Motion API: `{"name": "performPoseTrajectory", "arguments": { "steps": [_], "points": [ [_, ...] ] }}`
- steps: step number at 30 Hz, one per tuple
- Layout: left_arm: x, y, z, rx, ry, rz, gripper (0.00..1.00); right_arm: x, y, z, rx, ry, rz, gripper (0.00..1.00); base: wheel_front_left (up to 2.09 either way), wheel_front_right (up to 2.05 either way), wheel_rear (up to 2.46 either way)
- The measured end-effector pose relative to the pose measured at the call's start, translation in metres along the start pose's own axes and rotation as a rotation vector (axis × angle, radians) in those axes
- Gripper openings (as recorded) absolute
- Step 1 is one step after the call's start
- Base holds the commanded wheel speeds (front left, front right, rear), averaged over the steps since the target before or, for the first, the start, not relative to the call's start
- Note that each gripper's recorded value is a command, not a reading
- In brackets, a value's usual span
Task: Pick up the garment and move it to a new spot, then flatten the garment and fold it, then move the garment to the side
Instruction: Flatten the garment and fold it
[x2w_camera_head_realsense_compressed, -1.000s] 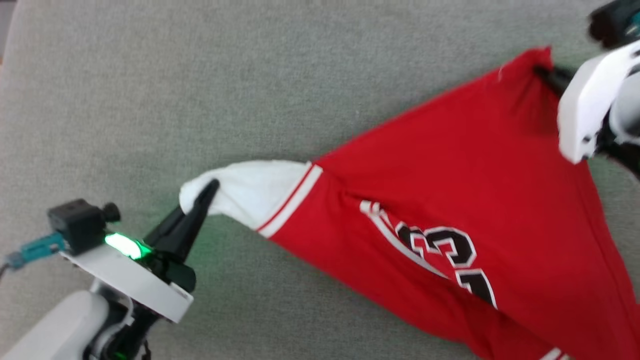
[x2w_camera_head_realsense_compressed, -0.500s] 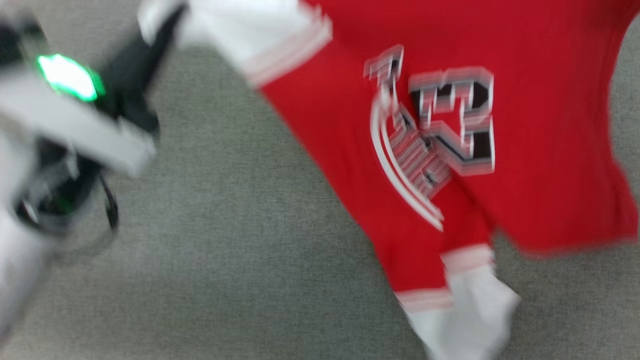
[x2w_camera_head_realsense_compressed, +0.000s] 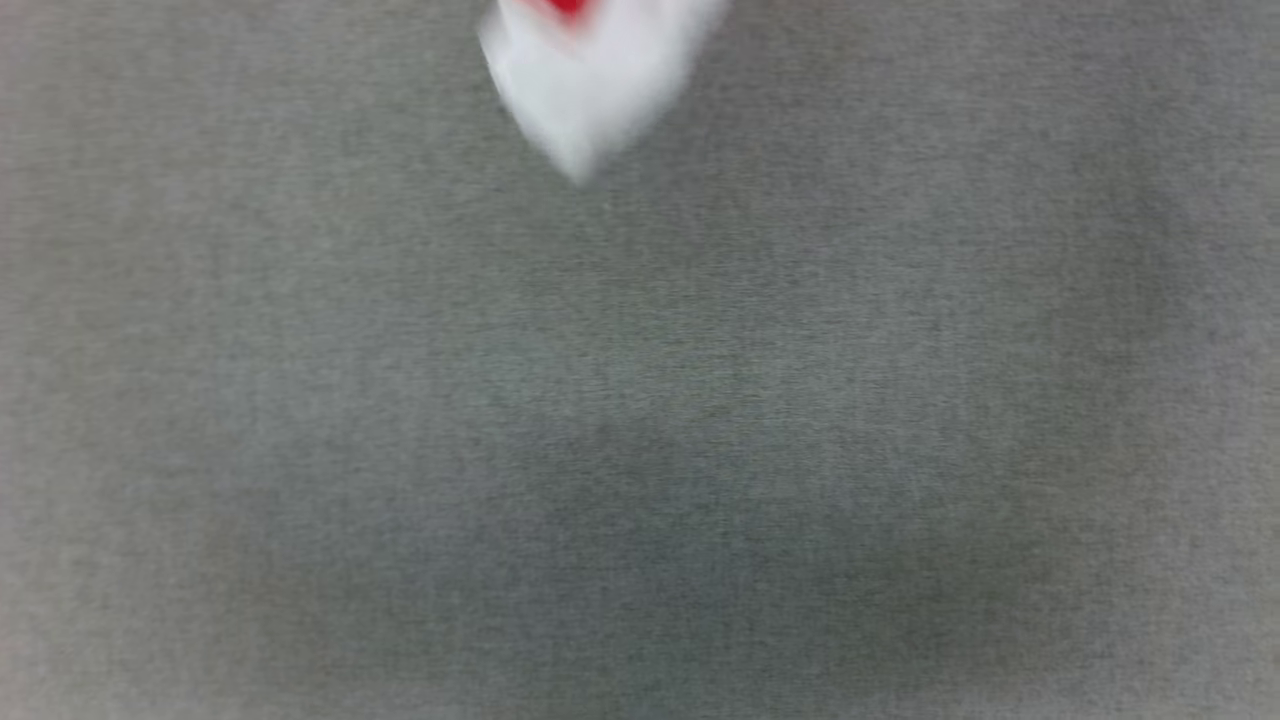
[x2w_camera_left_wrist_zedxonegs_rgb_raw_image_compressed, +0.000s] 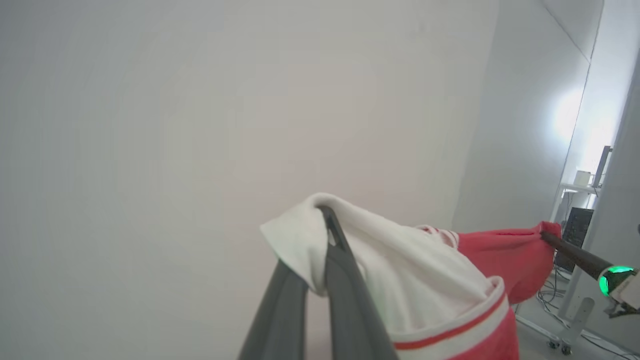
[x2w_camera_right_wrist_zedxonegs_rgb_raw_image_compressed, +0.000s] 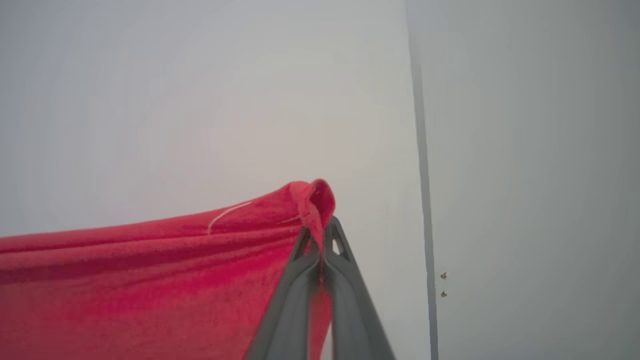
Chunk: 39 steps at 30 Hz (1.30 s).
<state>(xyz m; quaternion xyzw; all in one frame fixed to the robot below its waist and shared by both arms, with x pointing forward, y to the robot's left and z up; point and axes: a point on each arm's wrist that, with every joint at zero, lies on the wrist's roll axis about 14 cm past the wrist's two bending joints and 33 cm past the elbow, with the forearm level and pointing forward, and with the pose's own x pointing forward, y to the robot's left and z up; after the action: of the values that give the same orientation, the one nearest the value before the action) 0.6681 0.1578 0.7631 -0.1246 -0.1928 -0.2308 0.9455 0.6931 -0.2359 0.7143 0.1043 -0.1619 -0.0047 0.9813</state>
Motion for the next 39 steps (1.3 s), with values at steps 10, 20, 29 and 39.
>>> {"name": "performPoseTrajectory", "arguments": {
  "steps": [10, 20, 29, 39],
  "points": [
    [0.014, -0.026, -0.016, -0.075, 0.000, -0.073, 0.00, -0.004, -0.021, -0.023, -0.053, 0.045, -0.038, 0.00, 0.00, 0.00, 0.00],
    [-0.076, -0.061, -0.120, -0.273, 0.278, -0.154, 0.00, -0.054, -0.032, -0.099, -0.125, 0.239, 0.014, 0.00, 0.00, 0.00, 0.00],
    [-0.164, -0.098, -0.152, -0.351, 0.423, -0.203, 0.00, -0.133, -0.040, -0.120, -0.171, 0.356, 0.100, 0.00, 0.00, 0.00, 0.00],
    [-0.244, -0.124, -0.165, -0.441, 0.488, -0.151, 0.00, -0.239, -0.045, -0.124, -0.176, 0.517, 0.102, 0.00, 0.00, 0.00, 0.00]
  ]
}}
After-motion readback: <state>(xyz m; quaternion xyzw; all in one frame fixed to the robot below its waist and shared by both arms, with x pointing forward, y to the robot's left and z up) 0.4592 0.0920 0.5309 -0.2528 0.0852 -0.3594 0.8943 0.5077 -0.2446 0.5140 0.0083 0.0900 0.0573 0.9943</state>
